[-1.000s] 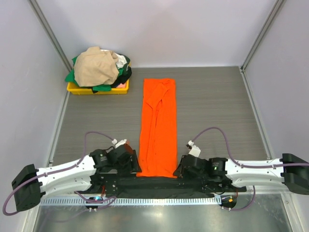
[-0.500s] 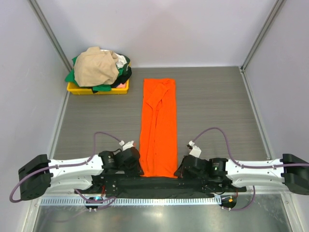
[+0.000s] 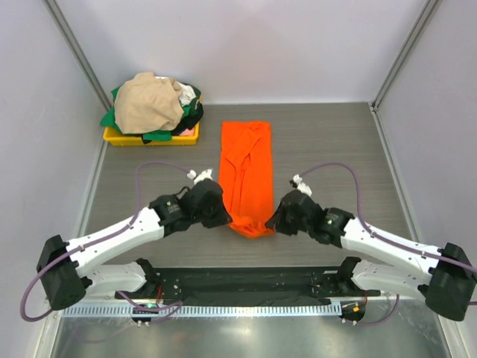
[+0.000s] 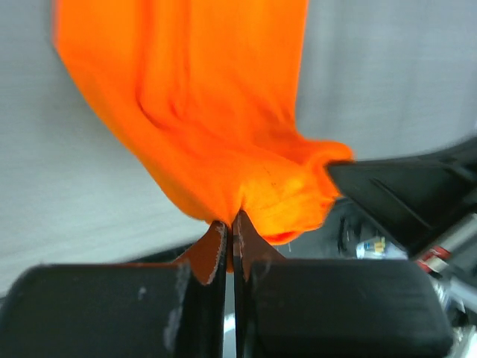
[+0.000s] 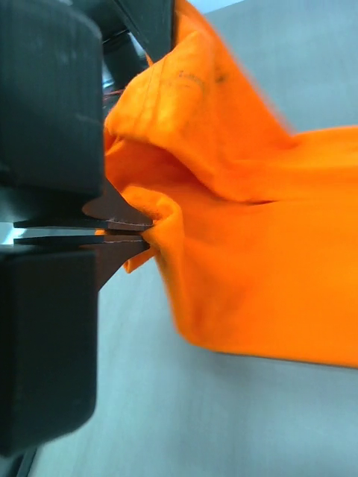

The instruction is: Fold and stack the t-shirts

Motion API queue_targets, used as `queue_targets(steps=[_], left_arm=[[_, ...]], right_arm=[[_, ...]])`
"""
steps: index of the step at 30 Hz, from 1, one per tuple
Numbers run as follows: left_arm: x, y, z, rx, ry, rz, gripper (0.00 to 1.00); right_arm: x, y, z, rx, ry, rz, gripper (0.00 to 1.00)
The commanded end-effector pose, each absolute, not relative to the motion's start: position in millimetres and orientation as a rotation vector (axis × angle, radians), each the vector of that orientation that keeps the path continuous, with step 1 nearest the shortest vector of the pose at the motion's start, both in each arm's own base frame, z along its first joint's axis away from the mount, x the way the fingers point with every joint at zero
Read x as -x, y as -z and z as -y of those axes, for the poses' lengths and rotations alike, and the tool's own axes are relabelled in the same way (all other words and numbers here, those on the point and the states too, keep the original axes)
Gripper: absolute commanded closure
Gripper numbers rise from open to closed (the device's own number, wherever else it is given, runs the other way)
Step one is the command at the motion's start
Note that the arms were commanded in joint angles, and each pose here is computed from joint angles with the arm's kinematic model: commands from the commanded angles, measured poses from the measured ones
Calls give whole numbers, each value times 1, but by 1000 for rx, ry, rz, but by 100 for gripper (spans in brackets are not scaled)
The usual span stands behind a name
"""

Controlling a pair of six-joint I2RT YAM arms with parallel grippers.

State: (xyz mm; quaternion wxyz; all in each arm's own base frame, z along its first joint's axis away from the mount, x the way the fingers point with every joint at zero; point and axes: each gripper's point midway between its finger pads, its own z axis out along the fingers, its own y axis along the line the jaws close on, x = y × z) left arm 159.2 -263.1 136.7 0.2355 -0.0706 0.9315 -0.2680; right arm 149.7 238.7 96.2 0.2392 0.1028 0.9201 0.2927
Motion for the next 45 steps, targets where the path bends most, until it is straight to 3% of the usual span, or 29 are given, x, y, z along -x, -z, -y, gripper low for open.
queue_targets(steps=[1, 9, 14, 26, 31, 32, 34, 35, 37, 39, 42, 45], left_arm=[[-196, -152, 250, 119, 642, -2535, 100], [-287, -163, 245, 154, 644, -2531, 100], [-334, -140, 240, 187, 610, -2598, 100], [-384, -107, 249, 195, 607, -2669, 100], [-397, -79, 237, 254, 548, -2733, 94], [-408, -85, 238, 252, 555, -2712, 86], [-415, -80, 227, 276, 529, -2763, 78], [-422, -69, 224, 261, 501, -2799, 65], [-444, -97, 219, 252, 505, -2773, 55], [-464, -122, 220, 219, 529, -2730, 49], [-456, -158, 216, 186, 539, -2696, 42], [-435, -178, 210, 189, 558, -2643, 36]], right_arm=[[-188, -130, -241, -140, -775, -2467, 99], [-281, -138, -228, -151, -646, -2481, 99], [-327, -128, -224, -138, -614, -2509, 99], [-375, -100, -219, -147, -644, -2562, 99], [-395, -87, -222, -164, -672, -2589, 99], [-401, -86, -221, -171, -678, -2591, 98], [-426, -90, -219, -196, -701, -2577, 78], [-430, -88, -213, -209, -674, -2605, 52], [-461, -105, -201, -245, -637, -2563, 35], [-470, -117, -189, -283, -618, -2562, 27], [-468, -152, -177, -307, -607, -2507, 26], [-436, -162, -171, -312, -608, -2484, 26]])
